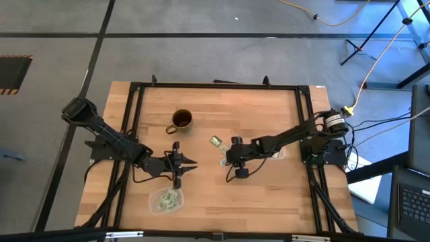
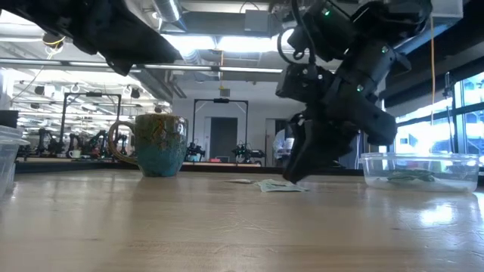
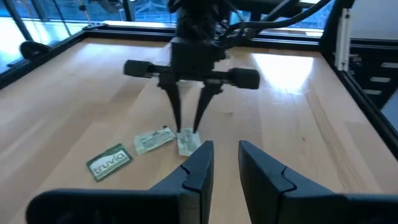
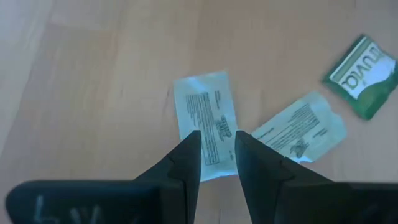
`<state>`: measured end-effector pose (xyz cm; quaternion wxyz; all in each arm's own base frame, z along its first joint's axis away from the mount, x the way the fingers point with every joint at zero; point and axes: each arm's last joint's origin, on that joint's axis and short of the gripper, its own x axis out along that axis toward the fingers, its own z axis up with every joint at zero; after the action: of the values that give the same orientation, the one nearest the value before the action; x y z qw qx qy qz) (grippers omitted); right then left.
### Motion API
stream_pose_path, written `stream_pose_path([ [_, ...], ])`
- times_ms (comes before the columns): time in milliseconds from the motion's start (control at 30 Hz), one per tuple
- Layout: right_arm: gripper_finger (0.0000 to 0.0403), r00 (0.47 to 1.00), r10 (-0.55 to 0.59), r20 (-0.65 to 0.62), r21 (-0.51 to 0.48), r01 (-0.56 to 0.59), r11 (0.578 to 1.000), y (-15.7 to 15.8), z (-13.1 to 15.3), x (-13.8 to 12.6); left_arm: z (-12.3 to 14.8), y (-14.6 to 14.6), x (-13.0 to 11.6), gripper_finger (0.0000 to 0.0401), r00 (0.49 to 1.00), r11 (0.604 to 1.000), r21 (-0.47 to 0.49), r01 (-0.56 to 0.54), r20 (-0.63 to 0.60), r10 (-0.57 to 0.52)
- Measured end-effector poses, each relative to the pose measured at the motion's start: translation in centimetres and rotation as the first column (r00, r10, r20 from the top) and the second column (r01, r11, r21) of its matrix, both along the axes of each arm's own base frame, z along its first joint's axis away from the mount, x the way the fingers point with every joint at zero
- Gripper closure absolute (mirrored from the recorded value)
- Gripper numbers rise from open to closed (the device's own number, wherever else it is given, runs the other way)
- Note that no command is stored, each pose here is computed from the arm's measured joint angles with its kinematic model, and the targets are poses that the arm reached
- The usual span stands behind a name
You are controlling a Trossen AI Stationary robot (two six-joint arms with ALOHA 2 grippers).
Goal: Pick and place Stevia / Truvia into bins
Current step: Put the stevia packet into the bottom transparent container
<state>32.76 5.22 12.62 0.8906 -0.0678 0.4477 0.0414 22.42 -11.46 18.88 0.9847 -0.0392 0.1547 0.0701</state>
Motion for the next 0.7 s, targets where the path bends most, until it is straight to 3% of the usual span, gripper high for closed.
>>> stream_pose_path([
  [233, 0.0309, 0.999, -0.016, -0.034, 0.006, 0.016, 1.0, -0.03, -0.24, -0.19, -0.05, -0.05, 0.0, 0.0334, 1.0, 1.0, -0.003, 0.014, -0.006, -0.014],
  [700, 0.0377, 0.996, -0.017, -0.092, 0.004, 0.017, 1.0, -0.09, -0.45, -0.66, -0.02, 0.01, 0.0, 0.0334, 1.0, 1.0, 0.004, -0.007, 0.0, 0.007],
])
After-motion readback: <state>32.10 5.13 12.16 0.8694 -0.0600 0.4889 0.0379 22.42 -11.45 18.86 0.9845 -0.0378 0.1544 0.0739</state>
